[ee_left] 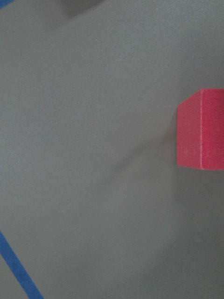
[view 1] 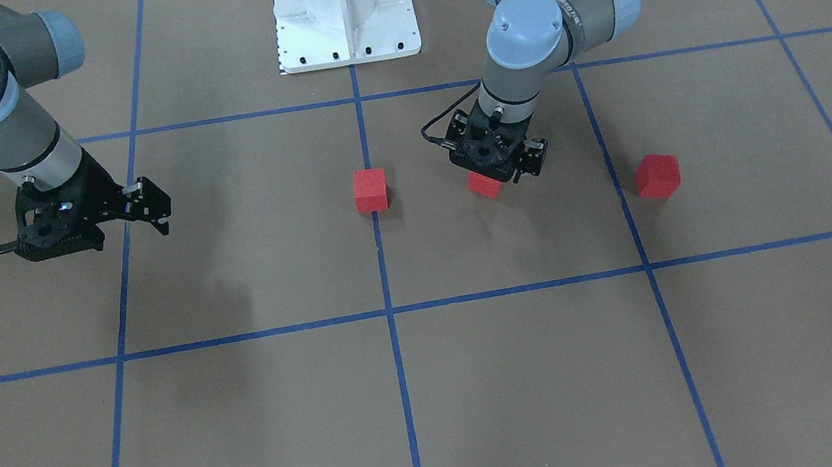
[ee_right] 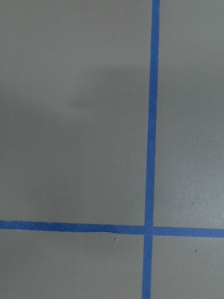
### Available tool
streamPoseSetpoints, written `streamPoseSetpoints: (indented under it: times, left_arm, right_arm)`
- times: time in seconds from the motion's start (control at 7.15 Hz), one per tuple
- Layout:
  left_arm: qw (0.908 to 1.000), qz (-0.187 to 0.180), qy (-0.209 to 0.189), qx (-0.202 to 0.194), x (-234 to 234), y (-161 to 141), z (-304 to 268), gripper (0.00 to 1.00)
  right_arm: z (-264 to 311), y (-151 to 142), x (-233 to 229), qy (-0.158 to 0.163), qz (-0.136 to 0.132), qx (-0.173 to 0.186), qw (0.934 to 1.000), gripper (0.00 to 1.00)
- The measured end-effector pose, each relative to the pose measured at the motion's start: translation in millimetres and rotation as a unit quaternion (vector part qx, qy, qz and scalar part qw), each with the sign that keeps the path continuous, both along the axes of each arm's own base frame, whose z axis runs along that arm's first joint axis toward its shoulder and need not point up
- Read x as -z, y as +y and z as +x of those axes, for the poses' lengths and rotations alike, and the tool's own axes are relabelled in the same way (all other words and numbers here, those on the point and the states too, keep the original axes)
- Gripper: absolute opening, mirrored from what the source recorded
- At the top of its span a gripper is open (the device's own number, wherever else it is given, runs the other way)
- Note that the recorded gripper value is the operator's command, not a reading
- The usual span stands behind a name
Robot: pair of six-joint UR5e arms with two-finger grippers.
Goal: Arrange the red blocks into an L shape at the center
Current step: 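Grasp the middle red cube with the left gripper and lift it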
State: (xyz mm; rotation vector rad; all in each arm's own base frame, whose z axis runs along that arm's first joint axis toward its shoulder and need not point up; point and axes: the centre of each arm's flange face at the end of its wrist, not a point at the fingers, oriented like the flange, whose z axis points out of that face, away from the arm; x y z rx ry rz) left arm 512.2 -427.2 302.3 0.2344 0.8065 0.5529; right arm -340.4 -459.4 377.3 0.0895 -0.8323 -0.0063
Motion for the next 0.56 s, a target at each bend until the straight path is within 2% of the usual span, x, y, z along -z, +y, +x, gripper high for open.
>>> streamPoseSetpoints:
  times: [0.14, 0.56]
  left_arm:
    - [1.0000, -0.001, -0.003, -0.001, -0.5, -2.7, 5.3, 0.00]
    - [1.0000, 0.000, -0.002, 0.001, 4.2, -7.4, 8.3, 0.00]
  right_arm:
    - [0.0, 0.0, 0.0, 0.000, 0.000, 0.000, 1.0000, 0.99]
    - [-0.2, -0.2, -0.6, 0.001, 0.000, 0.000, 1.0000, 0.99]
